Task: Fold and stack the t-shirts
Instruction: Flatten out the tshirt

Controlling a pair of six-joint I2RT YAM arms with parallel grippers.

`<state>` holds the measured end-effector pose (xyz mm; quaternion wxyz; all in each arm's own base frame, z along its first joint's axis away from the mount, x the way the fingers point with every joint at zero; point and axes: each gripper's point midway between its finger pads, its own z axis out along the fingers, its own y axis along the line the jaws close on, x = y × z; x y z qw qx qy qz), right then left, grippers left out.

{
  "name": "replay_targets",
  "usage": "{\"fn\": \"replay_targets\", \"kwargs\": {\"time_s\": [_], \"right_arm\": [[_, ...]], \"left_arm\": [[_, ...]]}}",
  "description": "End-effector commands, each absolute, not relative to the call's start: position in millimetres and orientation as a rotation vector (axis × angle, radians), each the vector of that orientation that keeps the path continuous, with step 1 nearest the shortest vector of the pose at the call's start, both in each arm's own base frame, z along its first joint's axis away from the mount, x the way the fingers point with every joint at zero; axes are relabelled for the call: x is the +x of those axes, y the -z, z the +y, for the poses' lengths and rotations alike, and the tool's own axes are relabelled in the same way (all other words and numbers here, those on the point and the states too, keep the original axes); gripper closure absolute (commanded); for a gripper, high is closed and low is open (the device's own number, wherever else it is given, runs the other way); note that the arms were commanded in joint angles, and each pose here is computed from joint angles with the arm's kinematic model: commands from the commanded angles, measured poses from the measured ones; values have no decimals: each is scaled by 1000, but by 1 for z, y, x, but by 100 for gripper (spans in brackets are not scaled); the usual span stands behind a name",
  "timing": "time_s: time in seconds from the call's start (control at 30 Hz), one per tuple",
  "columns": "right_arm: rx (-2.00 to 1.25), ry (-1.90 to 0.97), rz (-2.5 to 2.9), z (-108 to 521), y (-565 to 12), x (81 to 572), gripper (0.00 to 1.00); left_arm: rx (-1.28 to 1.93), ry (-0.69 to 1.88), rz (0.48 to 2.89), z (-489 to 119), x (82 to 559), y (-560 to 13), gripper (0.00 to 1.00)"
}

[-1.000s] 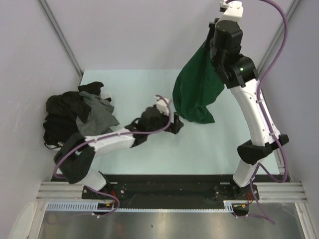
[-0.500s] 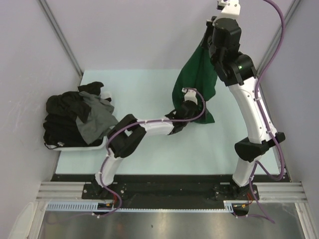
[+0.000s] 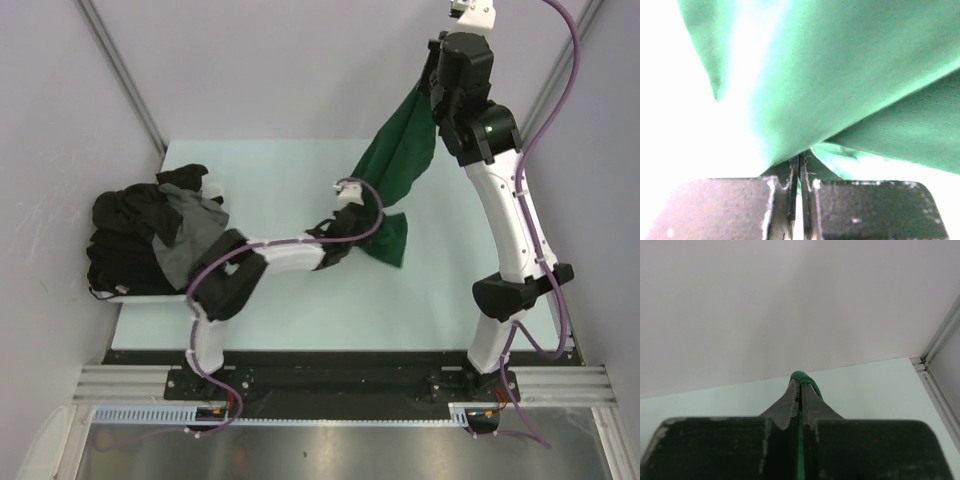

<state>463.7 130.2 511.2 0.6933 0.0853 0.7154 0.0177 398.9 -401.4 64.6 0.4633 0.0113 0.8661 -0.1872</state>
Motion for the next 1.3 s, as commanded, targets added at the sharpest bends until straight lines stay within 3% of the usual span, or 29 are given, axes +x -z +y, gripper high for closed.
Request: {"fn": "replay_targets", "kwargs": {"time_s": [0.0,0.23,0.37,0.5,0.63,0.67,0.83,0.9,0.97,1.17,1.27], "right_arm": [[298,-43,1452,100,-558,451,100],[370,21,1488,80,-545,447,100],[469,78,1606,51,-500,454,100],[596,33,1779,13,-435,456,100],[652,-8,1925,10,-371,447,100],[673,-27,2024,15,-329,444,100],[814,-112,2196,6,-235,431,100],[862,-120,2245,2,-208,429,100],[868,-109,2283,1,-191,431,100],[865,1,2316,-29,-164,444,100],[889,-23,2310,-48,-162,454,100]], "left_arm": [[96,537,1875,-328,406,-191,100],[478,533,1754,-254,379,-295,100],[626,499,1767,-222,365,-310,100],[746,475,1866,-211,344,-280,100],[777,630,2000,-218,307,-223,100],[767,650,2023,-219,299,-213,94],[757,761,2184,-235,239,-154,68],[803,770,2193,-253,215,-150,42],[770,698,2204,-259,212,-153,4],[215,532,2272,-226,253,-168,1],[-101,569,2296,-204,278,-167,6]]}}
